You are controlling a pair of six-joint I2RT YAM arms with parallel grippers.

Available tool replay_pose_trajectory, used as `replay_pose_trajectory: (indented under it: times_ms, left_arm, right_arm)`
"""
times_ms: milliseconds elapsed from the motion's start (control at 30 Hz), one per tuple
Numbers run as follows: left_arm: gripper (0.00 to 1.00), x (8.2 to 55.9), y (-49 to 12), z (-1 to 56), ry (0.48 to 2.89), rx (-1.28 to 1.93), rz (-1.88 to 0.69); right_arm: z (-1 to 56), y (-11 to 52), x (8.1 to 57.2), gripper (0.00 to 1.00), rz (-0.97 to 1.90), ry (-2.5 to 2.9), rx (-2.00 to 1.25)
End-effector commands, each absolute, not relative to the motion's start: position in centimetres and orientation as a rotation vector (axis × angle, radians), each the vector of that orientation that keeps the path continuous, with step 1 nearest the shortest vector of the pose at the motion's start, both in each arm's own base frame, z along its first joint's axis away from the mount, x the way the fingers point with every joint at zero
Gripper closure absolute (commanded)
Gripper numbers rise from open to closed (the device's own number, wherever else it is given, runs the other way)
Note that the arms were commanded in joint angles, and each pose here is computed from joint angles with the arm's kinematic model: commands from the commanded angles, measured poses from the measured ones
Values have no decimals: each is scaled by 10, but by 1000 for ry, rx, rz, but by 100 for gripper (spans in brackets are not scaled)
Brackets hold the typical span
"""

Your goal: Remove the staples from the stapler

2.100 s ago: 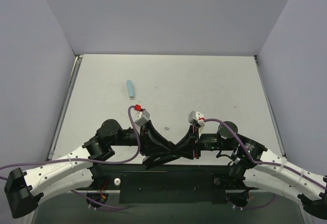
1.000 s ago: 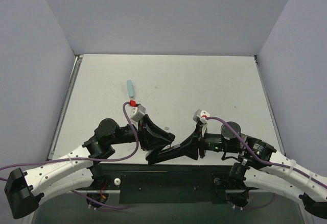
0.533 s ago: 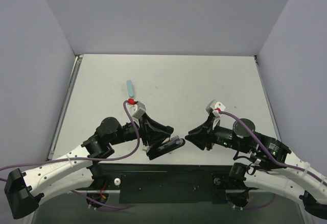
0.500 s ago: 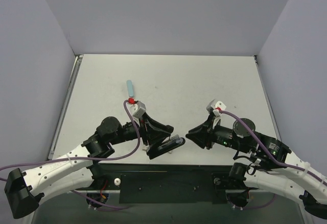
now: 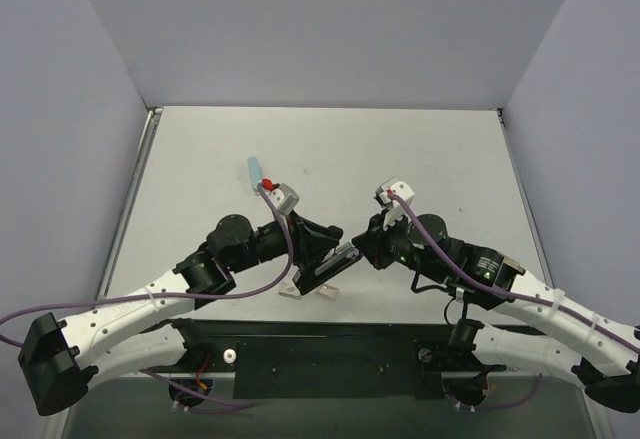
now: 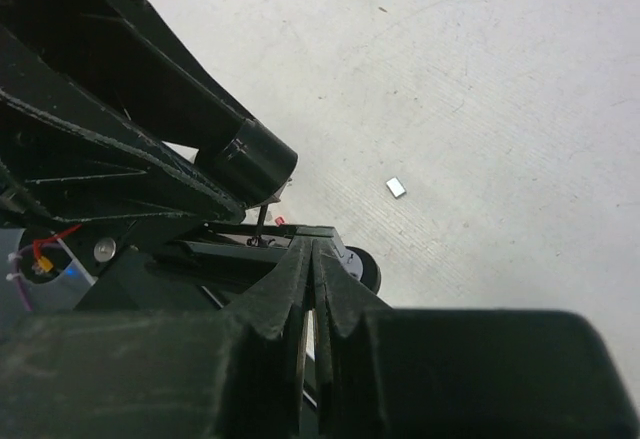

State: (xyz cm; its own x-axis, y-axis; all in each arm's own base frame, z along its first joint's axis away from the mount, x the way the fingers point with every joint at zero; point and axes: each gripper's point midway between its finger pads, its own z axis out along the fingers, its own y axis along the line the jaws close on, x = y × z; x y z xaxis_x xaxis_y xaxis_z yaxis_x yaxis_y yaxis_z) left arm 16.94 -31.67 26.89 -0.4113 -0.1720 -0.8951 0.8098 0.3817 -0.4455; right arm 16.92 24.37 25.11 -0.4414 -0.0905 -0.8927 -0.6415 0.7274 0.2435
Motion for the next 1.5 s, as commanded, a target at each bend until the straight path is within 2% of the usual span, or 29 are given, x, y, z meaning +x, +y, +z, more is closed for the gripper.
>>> replay_pose_trajectory:
  times_ms: [0,600,1033,1467]
  left_arm:
    - [100,189,-317,329,1463,506,-1219]
    - [100,234,-324,316,1461,415,-1259]
    - [100,260,-324,323,1430,370,-1244]
    - [100,284,-325,351,1325,306,-1233]
  right_arm:
    - [274,252,196,100,707,1887,-432]
    - [235,275,252,100,808,1972,-311]
    - [181,277,269,100,836,2075,-229]
    - [153,272,275,100,860,2115,-160]
